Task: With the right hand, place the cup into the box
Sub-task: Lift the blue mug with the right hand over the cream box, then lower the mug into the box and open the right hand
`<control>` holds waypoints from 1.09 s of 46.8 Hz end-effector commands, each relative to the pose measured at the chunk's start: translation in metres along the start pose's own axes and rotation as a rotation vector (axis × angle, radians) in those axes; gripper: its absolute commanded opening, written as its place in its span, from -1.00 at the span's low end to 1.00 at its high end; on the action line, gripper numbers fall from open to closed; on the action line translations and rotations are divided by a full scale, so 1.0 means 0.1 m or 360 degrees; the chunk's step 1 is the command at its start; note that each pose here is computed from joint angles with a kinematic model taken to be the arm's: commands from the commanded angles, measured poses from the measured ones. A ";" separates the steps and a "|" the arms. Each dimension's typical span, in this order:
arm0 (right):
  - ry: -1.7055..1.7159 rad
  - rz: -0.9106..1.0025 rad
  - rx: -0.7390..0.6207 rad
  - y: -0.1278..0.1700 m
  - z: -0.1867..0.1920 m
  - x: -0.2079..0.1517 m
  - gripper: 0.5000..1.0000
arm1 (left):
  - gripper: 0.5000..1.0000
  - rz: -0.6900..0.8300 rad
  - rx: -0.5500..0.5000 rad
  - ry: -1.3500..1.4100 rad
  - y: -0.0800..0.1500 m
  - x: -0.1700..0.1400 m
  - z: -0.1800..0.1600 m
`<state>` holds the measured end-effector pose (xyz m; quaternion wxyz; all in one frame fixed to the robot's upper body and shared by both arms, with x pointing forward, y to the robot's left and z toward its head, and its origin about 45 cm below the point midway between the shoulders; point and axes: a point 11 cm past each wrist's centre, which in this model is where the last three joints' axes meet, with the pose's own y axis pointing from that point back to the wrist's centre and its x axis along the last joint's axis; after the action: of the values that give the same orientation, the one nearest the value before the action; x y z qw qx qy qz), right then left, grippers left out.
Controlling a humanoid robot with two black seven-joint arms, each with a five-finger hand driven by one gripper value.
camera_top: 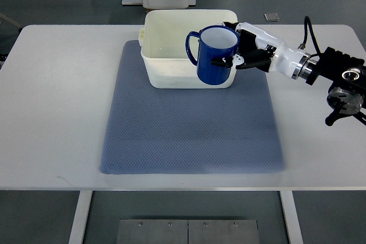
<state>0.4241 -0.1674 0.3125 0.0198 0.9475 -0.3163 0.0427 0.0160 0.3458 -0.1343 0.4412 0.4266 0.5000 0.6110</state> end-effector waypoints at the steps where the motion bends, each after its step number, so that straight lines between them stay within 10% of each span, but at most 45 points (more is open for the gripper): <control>1: 0.0031 0.0029 -0.0017 -0.05 -0.09 0.09 -1.00 | 1.00 0.0000 0.0000 0.0000 0.00 0.00 0.00; 51: 0.0063 0.0428 -0.0225 -0.75 0.14 0.40 -1.00 | 1.00 0.0000 0.0000 0.0000 0.00 0.00 0.00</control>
<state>0.5017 -0.1322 0.3044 0.0842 0.8943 -0.4376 0.0413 0.0160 0.3458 -0.1343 0.4413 0.4267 0.5001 0.6108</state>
